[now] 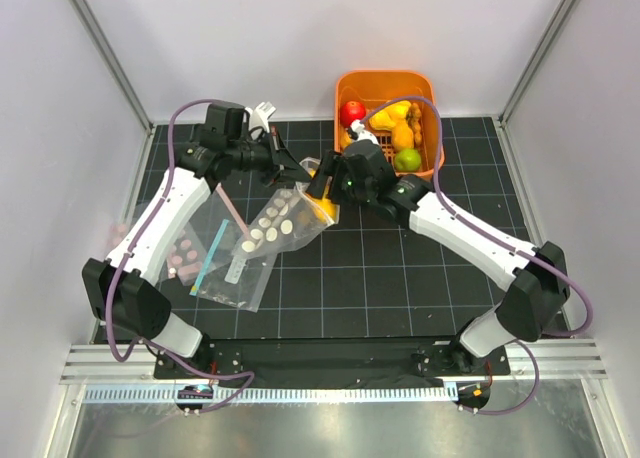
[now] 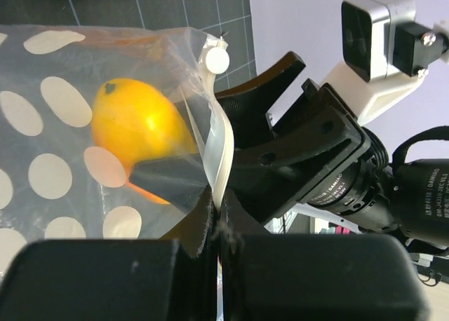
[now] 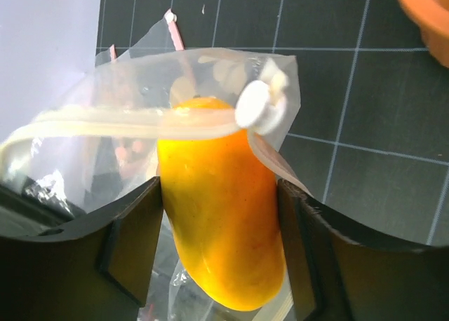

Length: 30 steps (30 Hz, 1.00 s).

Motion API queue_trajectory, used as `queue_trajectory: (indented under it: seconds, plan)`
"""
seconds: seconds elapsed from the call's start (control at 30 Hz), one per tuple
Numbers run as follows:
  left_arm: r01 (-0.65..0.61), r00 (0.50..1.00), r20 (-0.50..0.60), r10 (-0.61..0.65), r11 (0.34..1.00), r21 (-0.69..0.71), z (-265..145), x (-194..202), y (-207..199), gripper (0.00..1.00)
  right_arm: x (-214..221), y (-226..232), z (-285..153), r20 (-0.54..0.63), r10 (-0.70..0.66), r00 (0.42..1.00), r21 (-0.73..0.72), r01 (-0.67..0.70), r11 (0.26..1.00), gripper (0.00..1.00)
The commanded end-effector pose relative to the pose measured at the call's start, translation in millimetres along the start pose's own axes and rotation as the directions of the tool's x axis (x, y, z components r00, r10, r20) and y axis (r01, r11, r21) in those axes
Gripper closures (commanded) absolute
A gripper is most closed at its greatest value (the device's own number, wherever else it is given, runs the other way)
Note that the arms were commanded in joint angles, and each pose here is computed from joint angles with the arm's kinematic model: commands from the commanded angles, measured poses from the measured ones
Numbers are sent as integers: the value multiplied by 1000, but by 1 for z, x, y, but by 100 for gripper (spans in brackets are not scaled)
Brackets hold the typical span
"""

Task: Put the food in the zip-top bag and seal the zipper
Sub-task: Place the fake fruit in the zipper food storage bag.

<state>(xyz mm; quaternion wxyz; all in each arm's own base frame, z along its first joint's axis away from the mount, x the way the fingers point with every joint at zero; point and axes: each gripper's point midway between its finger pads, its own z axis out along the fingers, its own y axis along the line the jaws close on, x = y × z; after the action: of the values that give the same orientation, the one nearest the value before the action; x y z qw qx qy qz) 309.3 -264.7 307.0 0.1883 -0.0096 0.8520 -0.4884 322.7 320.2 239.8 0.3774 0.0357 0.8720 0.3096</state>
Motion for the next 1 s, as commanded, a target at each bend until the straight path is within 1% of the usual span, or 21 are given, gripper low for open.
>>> queue_trajectory:
  seconds: [0.0, 0.03, 0.07, 0.13, 0.17, 0.3, 0.43, 0.6, 0.67, 0.8, 0.83, 0.9, 0.93, 0.97]
  plan:
    - [-82, 996, 31, 81, 996, 46, -12, -4, -16, 100, -19, 31, -10, 23, 15, 1000, -78, -13, 997, 28]
    - [-84, 996, 30, 82, 996, 43, -12, -3, -16, 100, -21, 32, -10, 28, 15, 999, -79, -13, 997, 23]
    - [-85, 996, 30, 84, 996, 37, -13, -3, -15, 100, -23, 34, -13, 35, 12, 999, -85, -9, 996, 15]
    - [-90, 996, 30, 89, 996, 29, -12, -3, -12, 100, -26, 35, -16, 48, 11, 999, -88, -6, 996, 8]
    - [-86, 996, 27, 85, 996, 28, -13, -3, -11, 100, -29, 36, -20, 57, 11, 998, -94, -5, 996, 2]
    - [-72, 997, 26, 71, 997, 18, -14, -4, -2, 100, -33, 38, -29, 68, 11, 998, -102, -4, 995, 1]
    - [-79, 997, 23, 78, 997, 8, -12, -5, 4, 100, -39, 42, -42, 83, 11, 997, -111, -2, 994, 3]
    - [-92, 996, 21, 92, 996, -9, -11, -3, 10, 100, -46, 32, -59, 106, -31, 994, -54, 37, 998, 4]
    - [-90, 996, 21, 91, 996, -17, -11, -3, 12, 100, -47, 27, -65, 109, -45, 993, -38, 49, 998, 7]
    - [-94, 995, 19, 94, 995, -19, -12, -2, 12, 100, -42, 13, -66, 90, -52, 995, 15, 51, 999, 19]
    - [-95, 995, 23, 95, 995, -21, -12, -3, 12, 100, -40, 10, -66, 81, -51, 995, 23, 49, 999, 24]
    - [-100, 995, 28, 101, 995, -22, -14, -3, 9, 100, -34, 2, -63, 65, -42, 997, 48, 39, 998, 29]
    - [-101, 994, 32, 102, 995, -24, -16, -3, 9, 100, -32, 0, -62, 59, -35, 998, 54, 32, 998, 34]
    - [-103, 994, 33, 104, 994, -24, -17, -3, 8, 100, -28, -3, -60, 50, -35, 998, 60, 32, 998, 36]
